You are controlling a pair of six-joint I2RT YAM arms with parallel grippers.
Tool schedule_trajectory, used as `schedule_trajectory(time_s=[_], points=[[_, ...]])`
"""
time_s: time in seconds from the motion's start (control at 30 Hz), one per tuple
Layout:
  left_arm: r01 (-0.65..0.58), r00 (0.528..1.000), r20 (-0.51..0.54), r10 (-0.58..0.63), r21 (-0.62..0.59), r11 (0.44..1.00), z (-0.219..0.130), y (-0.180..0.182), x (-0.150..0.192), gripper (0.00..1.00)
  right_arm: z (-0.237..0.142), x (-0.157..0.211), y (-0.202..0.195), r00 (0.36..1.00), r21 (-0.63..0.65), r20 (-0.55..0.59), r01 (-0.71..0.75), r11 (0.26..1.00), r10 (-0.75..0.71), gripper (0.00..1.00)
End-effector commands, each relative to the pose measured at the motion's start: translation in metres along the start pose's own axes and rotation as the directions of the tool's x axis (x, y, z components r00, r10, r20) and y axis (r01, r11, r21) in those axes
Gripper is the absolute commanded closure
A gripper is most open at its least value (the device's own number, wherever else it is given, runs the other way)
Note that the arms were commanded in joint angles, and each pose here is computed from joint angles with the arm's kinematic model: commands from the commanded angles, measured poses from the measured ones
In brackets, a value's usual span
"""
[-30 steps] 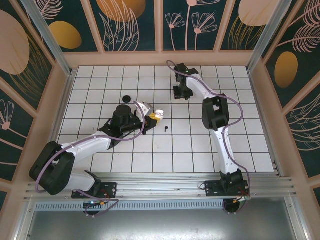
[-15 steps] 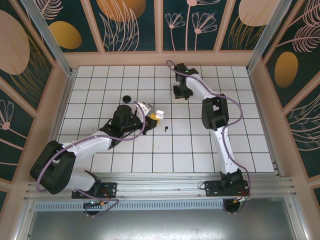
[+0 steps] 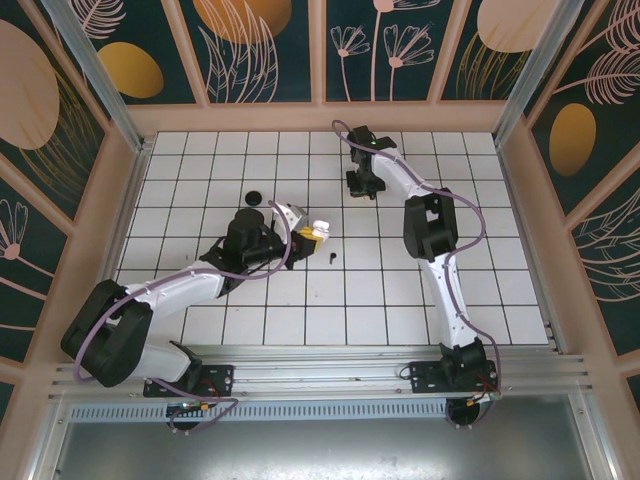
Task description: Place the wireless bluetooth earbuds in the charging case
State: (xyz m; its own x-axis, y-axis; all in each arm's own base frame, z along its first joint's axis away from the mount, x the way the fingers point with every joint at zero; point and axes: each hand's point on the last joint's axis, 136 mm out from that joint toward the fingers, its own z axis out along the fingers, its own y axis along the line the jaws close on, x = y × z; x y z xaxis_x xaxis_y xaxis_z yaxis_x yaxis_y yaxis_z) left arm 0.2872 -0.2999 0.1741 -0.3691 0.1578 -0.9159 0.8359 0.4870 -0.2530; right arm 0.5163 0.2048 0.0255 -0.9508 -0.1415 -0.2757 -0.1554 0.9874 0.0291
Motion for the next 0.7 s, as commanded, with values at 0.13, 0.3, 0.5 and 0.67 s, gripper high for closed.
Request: schedule_trajectory(time_s=[0.13, 0.3, 0.5, 0.67], points=[[0.059, 0.998, -0.014, -0.058, 0.051, 0.997, 0.007, -0.007, -0.016, 1.00, -0.057, -0.016, 0.015, 0.989, -0.092, 0.144, -0.027, 0.995, 0.040, 0.88], [0.071, 0.995, -0.078, -0.065, 0.079, 0.994, 0.015, -0.008, -0.009, 1.00, -0.102, -0.017, 0.022, 0.967, -0.167, 0.245, -0.033, 0.985, 0.074, 0.89], [0.066, 0.996, 0.045, -0.074, 0.159, 0.985, 0.006, -0.024, -0.032, 1.00, -0.172, -0.003, 0.037, 0.919, -0.284, 0.385, 0.028, 0.958, 0.087, 0.88], [0.059, 0.989, 0.122, -0.087, 0.221, 0.973, -0.002, -0.038, -0.049, 1.00, -0.243, 0.025, 0.070, 0.844, -0.404, 0.533, 0.191, 0.895, 0.060, 0.89]])
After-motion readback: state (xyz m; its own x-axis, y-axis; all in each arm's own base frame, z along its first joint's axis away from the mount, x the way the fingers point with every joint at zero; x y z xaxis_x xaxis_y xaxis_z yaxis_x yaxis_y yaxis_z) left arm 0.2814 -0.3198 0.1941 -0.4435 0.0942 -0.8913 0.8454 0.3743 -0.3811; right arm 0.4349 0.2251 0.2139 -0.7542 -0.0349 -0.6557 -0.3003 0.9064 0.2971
